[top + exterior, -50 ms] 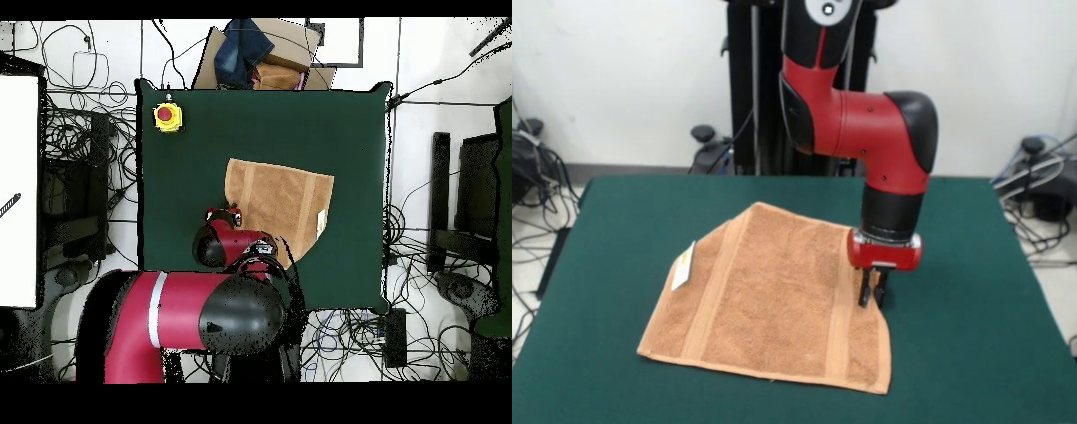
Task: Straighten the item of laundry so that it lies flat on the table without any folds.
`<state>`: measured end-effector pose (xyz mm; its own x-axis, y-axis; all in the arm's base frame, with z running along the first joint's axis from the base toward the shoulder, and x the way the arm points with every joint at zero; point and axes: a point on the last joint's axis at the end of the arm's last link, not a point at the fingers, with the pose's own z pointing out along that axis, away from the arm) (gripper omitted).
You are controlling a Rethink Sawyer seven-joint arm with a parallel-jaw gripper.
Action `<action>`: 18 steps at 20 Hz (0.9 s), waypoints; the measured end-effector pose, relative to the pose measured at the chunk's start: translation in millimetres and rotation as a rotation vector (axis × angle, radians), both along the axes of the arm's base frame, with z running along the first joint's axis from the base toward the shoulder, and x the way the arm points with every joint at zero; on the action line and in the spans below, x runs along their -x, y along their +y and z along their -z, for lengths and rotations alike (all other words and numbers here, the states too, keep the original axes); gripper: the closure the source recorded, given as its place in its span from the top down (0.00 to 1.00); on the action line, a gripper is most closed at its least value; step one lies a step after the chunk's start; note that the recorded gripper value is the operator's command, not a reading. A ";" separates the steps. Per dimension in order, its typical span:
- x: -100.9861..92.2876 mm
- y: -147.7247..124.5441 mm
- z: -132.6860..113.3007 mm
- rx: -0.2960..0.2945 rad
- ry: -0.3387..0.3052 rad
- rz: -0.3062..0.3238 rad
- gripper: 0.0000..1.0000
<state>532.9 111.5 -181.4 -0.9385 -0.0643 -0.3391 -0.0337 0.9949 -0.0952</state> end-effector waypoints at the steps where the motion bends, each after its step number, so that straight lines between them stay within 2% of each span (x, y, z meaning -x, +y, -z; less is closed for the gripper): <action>1: 0.0 0.0 0.0 0.000 0.000 0.000 0.00; 18: -1.4 -1.6 -0.1 -0.023 0.001 0.013 0.00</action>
<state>534.3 109.9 -181.4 -0.9396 -0.0443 -0.3395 -0.0210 0.9972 -0.0720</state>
